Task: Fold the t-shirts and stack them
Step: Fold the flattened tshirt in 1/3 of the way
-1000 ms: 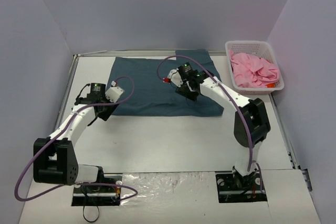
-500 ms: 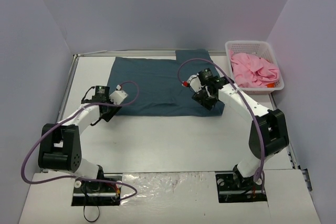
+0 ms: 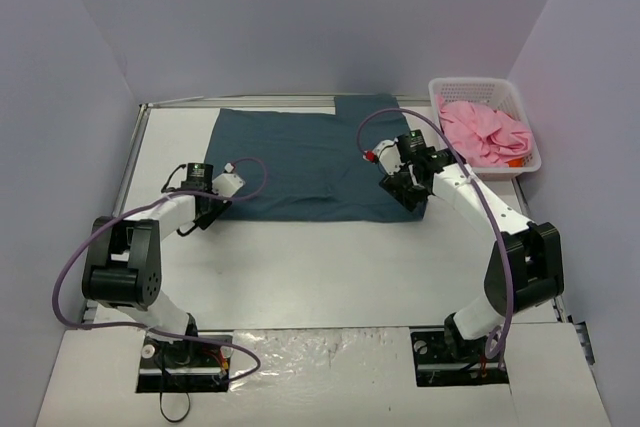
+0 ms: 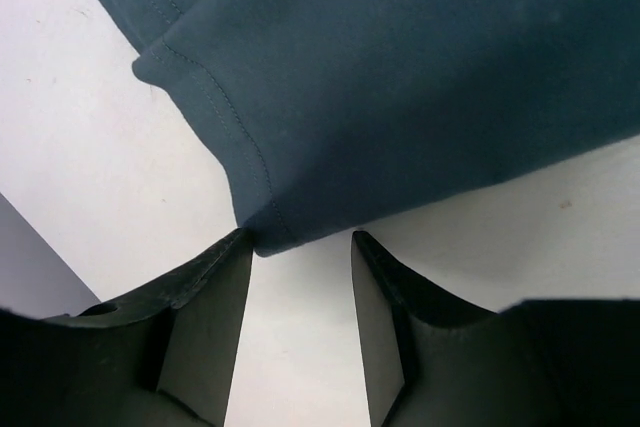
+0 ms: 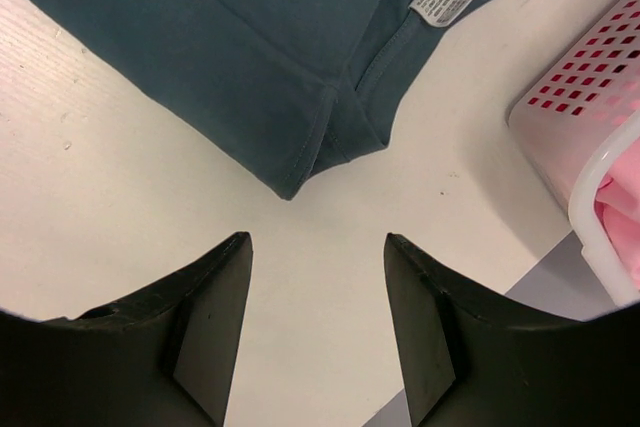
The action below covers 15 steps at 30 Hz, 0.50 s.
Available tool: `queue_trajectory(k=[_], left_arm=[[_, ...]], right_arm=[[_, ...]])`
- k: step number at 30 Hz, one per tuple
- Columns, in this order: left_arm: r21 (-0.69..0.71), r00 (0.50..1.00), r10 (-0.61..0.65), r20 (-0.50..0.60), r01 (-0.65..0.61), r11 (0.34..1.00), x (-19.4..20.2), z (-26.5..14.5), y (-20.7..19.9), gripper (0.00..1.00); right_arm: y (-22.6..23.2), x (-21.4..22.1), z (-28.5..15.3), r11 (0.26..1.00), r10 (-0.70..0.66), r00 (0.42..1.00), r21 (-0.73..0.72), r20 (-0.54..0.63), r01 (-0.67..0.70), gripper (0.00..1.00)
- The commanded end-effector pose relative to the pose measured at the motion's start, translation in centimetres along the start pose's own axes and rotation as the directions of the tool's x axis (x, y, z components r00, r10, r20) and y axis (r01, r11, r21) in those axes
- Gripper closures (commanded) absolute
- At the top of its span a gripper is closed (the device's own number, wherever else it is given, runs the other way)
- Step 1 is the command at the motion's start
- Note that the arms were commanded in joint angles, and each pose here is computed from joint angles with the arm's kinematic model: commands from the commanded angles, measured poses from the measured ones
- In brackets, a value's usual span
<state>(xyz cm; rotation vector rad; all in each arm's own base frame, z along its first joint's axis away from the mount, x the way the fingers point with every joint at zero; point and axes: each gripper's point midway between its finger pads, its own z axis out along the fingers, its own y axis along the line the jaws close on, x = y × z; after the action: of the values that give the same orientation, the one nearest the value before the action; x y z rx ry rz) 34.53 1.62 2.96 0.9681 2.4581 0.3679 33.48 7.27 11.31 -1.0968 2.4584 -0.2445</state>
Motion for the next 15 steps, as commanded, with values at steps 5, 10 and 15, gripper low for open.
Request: queue_trajectory(k=[5, 10, 15], left_arm=[[-0.05, 1.0, 0.011, -0.005, -0.011, 0.999, -0.8, 0.2, 2.0, 0.59], [-0.032, 1.0, 0.017, -0.02, -0.018, 0.999, -0.4, 0.5, 1.7, 0.78], [-0.017, 0.999, 0.024, -0.036, -0.024, 1.0, 0.0, 0.9, 1.4, 0.97]], right_arm=[[0.0, 1.6, -1.3, 0.999, 0.036, 0.999, -0.001, -0.005, -0.036, 0.48], [0.1, 3.0, -2.0, 0.999, 0.036, 0.999, 0.001, -0.03, -0.036, 0.48], [0.8, 4.3, -2.4, 0.999, 0.042, 0.997, -0.014, -0.062, -0.043, 0.47]])
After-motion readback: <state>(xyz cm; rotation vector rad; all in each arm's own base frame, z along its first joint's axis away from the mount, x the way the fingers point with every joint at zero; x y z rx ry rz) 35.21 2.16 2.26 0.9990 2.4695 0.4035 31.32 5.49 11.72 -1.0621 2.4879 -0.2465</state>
